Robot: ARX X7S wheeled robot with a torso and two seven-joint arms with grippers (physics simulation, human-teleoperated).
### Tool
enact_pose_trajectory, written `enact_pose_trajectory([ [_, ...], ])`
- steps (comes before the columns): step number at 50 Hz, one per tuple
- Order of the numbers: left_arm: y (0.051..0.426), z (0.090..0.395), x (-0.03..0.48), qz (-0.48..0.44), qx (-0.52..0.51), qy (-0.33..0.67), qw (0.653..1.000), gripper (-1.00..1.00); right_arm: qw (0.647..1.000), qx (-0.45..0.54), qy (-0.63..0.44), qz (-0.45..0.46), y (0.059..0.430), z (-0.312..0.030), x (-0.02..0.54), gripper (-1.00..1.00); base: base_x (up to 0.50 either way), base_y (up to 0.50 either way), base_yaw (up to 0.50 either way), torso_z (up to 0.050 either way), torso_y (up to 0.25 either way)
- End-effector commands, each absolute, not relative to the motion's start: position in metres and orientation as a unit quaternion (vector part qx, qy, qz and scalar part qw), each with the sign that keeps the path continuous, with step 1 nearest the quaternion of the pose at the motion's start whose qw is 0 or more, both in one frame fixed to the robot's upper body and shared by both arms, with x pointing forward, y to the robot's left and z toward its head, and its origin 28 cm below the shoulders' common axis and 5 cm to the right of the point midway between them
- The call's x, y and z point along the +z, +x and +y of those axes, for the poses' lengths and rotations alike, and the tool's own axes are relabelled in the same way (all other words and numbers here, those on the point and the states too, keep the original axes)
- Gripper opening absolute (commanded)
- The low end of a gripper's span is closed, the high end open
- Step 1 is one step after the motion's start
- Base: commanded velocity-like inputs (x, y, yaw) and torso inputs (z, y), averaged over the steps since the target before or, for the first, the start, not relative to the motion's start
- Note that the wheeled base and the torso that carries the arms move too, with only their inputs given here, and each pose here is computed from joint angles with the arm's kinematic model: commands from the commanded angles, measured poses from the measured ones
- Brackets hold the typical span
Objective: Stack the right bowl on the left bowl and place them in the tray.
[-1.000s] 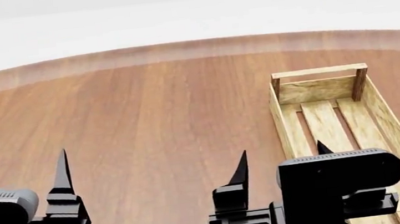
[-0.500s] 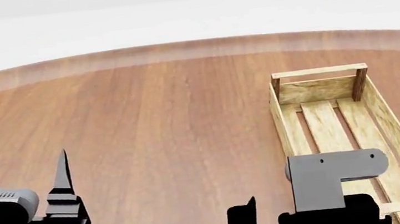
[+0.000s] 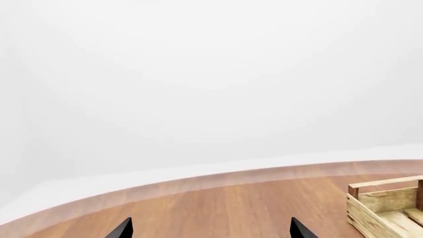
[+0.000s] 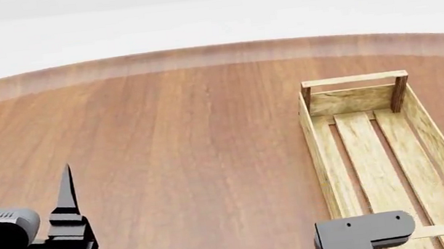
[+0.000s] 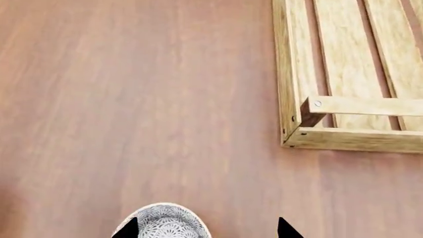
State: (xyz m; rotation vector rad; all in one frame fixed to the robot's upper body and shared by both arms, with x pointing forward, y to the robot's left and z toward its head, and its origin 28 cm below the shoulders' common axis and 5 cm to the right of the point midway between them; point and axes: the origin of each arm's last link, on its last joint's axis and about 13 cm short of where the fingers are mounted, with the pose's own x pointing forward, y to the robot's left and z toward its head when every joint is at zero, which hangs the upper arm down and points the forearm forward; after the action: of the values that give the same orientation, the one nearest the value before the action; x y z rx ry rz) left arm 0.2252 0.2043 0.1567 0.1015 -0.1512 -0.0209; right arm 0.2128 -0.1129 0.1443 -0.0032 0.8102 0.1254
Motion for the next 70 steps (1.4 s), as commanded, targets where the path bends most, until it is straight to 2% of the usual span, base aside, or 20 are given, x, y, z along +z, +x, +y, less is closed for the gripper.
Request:
enact_pose_trajectory([
  [1, 0.227, 0.206, 0.158, -0.081, -0.007, 0.045, 0.996, 1.00, 0.900, 0.074, 0.019, 0.429, 0.213, -0.115, 0.134, 1.00, 0.00, 0.00, 0.00, 0.000, 0.000],
  [65, 0.225, 0.205, 0.159, -0.082, -0.007, 0.051, 0.995, 1.00, 0.827, 0.092, 0.014, 0.554, 0.230, -0.110, 0.036, 1.00, 0.00, 0.00, 0.00, 0.000, 0.000],
  [66, 0.224, 0.205, 0.159, -0.082, -0.007, 0.051, 0.995, 1.00, 0.828, 0.094, 0.013, 0.552, 0.230, -0.110, 0.037, -1.00, 0.00, 0.00, 0.00, 0.000, 0.000],
  [70, 0.224, 0.205, 0.160, -0.083, -0.007, 0.052, 0.995, 1.00, 0.829, 0.097, 0.011, 0.551, 0.228, -0.109, 0.038, -1.00, 0.00, 0.00, 0.00, 0.000, 0.000],
])
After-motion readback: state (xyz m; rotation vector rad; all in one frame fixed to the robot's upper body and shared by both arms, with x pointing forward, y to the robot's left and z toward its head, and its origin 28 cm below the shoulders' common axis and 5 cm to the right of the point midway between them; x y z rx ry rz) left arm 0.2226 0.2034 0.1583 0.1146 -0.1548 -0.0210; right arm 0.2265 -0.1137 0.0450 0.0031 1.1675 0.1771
